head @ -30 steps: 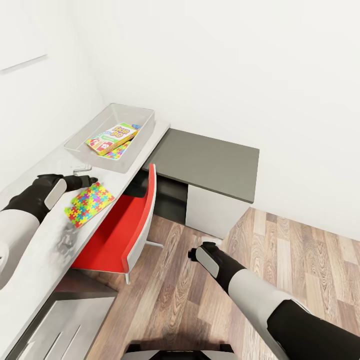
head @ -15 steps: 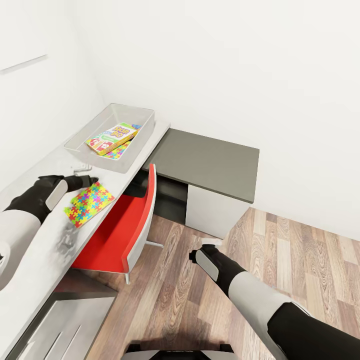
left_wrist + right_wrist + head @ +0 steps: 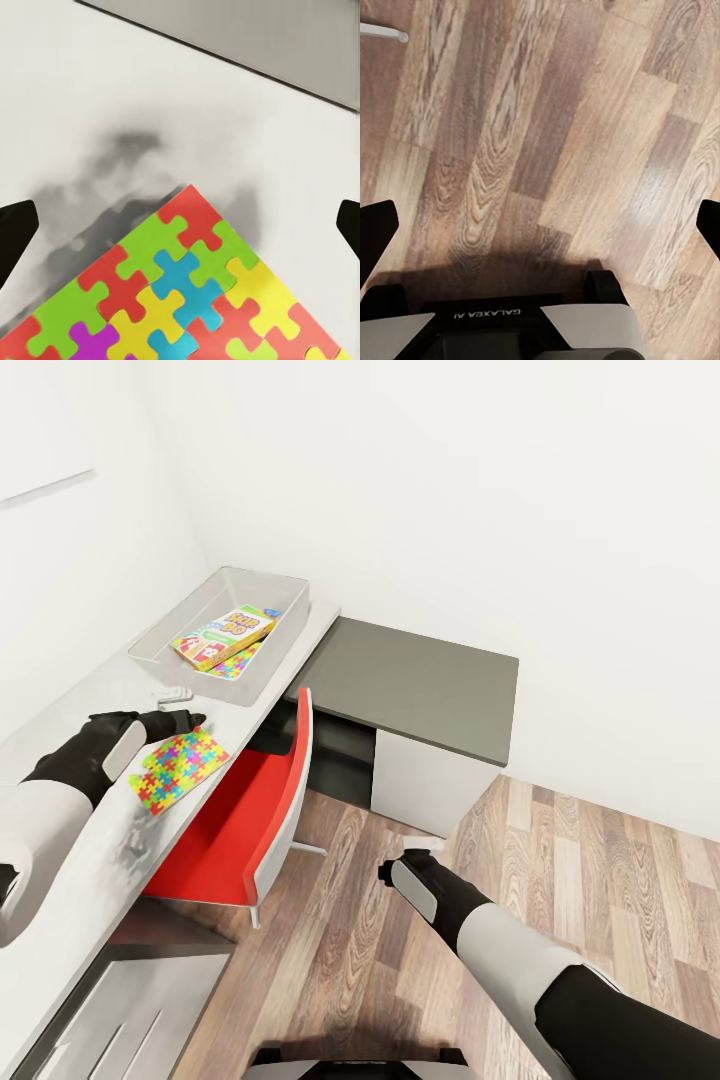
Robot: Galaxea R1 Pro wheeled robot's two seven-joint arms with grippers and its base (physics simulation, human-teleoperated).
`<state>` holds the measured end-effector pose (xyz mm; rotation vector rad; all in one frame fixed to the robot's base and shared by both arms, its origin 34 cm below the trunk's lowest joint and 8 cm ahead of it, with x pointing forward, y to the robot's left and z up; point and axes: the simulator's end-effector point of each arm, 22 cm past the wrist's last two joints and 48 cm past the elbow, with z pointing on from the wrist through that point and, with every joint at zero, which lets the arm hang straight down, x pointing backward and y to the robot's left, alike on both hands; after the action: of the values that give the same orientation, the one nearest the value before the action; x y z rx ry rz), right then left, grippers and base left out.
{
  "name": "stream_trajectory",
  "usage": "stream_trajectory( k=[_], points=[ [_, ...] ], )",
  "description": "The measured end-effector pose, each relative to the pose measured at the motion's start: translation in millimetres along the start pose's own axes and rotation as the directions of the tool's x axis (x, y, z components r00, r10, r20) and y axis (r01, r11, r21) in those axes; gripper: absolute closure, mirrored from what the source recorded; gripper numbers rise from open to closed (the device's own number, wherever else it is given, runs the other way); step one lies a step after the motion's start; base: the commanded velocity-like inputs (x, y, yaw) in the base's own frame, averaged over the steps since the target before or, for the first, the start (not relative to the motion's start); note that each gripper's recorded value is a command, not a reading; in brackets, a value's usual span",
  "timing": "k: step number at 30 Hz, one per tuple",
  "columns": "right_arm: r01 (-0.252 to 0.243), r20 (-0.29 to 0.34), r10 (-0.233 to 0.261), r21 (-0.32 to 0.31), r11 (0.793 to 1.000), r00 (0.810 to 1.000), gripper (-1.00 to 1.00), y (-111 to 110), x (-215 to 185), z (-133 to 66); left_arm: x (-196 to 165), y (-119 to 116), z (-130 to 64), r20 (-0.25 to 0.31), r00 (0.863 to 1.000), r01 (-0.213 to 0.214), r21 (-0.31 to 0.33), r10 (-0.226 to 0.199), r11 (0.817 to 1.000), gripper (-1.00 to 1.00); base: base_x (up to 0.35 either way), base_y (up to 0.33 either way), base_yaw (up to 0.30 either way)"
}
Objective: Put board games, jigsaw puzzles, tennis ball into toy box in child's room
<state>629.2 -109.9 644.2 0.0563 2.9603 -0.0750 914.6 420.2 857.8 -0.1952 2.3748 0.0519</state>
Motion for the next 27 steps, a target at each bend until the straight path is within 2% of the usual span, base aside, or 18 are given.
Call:
stream_trajectory(
  k=[27],
  points=[
    [0.0,0.001,0.0,-0.001,1.0,1.0,-1.0,0,-1,-0.2,31,9,6.1,-0.057,0.998,0.015,-0.02,-0.016,1.0,-1.0,0.0,0.0,0.0]
  ],
)
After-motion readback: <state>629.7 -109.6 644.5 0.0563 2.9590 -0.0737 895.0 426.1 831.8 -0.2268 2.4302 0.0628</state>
